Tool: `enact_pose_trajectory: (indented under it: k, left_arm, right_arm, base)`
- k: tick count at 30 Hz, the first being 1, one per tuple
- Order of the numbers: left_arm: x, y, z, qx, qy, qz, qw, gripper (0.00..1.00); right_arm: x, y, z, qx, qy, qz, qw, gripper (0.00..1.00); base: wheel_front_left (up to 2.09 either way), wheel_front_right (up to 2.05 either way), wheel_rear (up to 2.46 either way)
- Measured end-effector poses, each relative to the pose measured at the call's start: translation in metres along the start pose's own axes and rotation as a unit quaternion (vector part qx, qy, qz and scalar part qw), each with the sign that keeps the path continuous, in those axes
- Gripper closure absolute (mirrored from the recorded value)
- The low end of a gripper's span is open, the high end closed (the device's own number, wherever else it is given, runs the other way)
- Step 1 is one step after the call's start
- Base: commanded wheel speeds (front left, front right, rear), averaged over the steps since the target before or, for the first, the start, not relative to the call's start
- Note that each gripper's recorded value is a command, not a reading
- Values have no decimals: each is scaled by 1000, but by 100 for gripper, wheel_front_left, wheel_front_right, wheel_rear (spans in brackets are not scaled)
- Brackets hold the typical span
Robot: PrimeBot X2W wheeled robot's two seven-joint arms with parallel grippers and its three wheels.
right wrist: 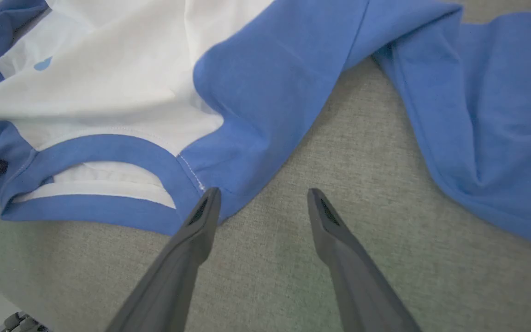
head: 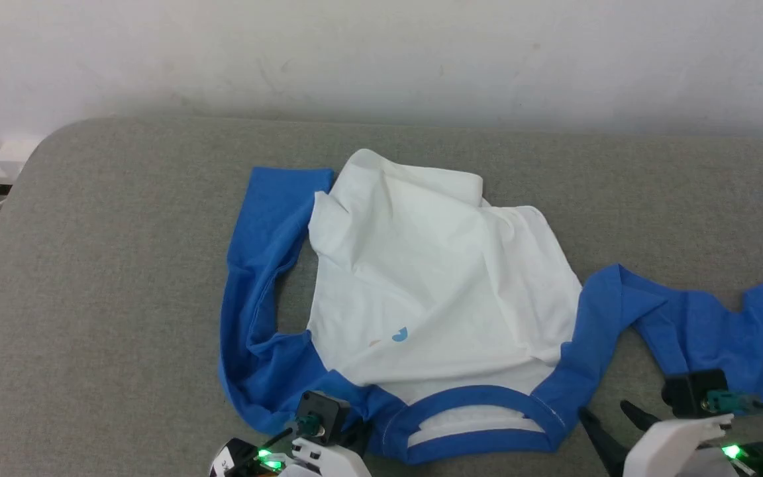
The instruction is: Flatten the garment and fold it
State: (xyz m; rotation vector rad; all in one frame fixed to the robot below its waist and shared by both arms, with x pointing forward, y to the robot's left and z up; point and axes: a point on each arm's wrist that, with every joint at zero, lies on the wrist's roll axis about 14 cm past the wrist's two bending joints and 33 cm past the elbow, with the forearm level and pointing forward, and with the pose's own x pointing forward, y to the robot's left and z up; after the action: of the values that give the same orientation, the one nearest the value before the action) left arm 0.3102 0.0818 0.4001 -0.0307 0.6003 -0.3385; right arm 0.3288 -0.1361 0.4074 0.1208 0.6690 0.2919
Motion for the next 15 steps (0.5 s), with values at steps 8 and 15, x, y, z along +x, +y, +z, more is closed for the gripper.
enact_pose_trajectory:
  k: [8,15]
  left_arm:
    - [-6,-4,2,1,-5,-4,1000,100]
    - [-6,-3,-2,-3,1,-3,1000,100]
  right_arm:
    - [24,6,0,-28,23,3,999,0]
    - [38,6,-14,-69,60,6,996,0]
  base:
    - [0,0,0]
    - [0,0,0]
